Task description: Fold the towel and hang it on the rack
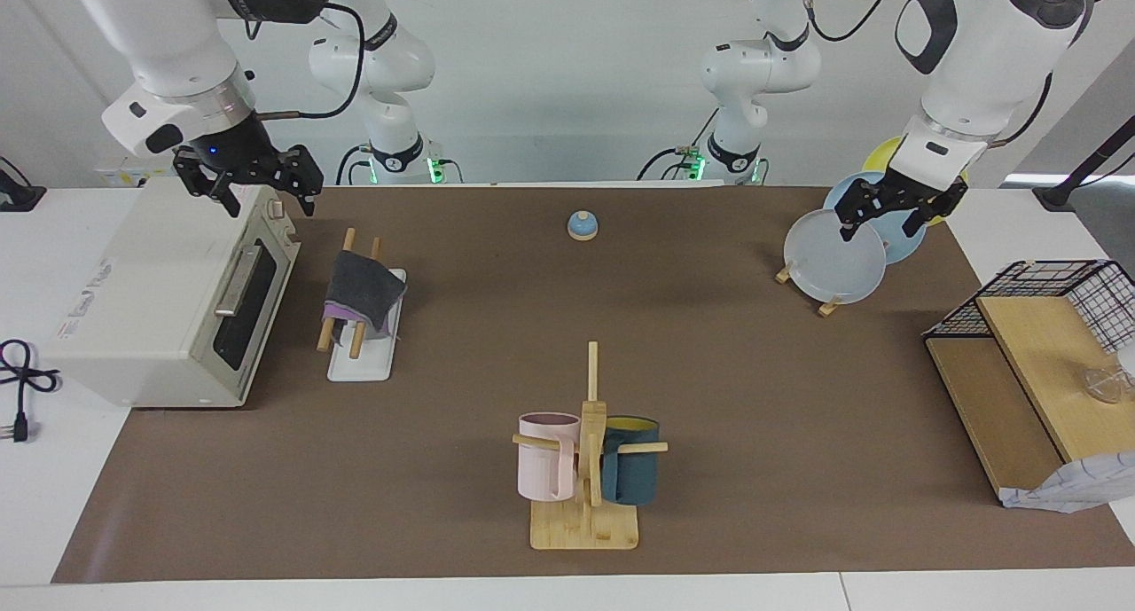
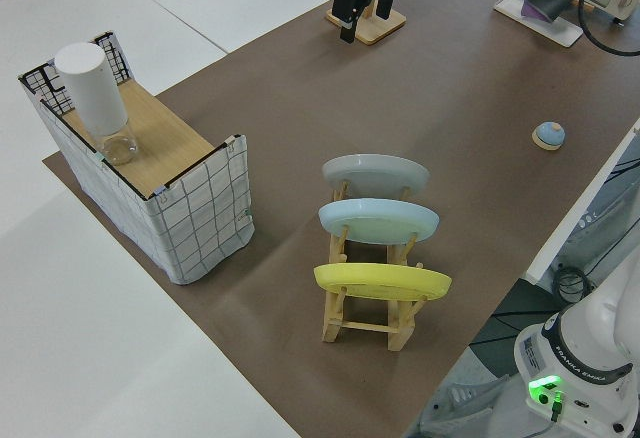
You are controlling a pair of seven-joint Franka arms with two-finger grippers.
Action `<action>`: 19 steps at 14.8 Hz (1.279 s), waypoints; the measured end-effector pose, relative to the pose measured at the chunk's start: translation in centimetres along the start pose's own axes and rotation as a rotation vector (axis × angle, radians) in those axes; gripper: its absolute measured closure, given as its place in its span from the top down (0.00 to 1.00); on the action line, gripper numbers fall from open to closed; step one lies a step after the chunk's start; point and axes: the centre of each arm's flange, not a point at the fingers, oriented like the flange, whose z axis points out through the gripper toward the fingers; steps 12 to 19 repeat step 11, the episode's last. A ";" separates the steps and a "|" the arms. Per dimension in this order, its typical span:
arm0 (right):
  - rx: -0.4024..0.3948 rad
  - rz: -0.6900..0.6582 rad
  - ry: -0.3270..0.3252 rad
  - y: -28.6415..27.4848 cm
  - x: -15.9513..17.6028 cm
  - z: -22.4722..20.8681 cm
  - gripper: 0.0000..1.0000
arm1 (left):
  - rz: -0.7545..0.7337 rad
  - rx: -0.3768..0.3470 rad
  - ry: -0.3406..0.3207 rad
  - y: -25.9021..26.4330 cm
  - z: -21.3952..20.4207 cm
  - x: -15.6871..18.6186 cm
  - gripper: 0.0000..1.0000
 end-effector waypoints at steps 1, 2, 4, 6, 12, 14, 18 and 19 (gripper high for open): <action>0.002 -0.001 -0.001 -0.1 0.0 0.0 1.00 | 0.000 0.000 0.000 0.0 0.0 0.0 1.00; 0.002 -0.002 -0.006 -0.1 -0.1 0.0 1.00 | 0.000 0.000 0.000 0.0 0.0 0.0 1.00; 0.004 -0.002 -0.013 -0.2 -0.1 0.1 1.00 | 0.000 0.000 0.000 0.0 0.0 0.0 1.00; 0.005 -0.002 -0.013 -0.2 -0.1 0.1 1.00 | 0.000 0.000 0.000 0.0 0.0 0.0 1.00; 0.005 -0.002 -0.014 -0.2 -0.2 0.1 1.00 | 0.000 0.000 0.000 0.0 0.0 0.0 1.00; 0.005 -0.002 -0.014 -0.2 -0.2 0.1 1.00 | 0.000 0.000 0.000 0.0 0.0 0.0 1.00; 0.005 -0.002 -0.014 -0.2 -0.2 0.1 1.00 | 0.000 0.000 0.000 0.0 0.0 0.0 1.00; 0.005 -0.002 -0.014 -0.2 -0.2 0.1 1.00 | 0.000 0.000 0.000 0.0 0.0 0.0 1.00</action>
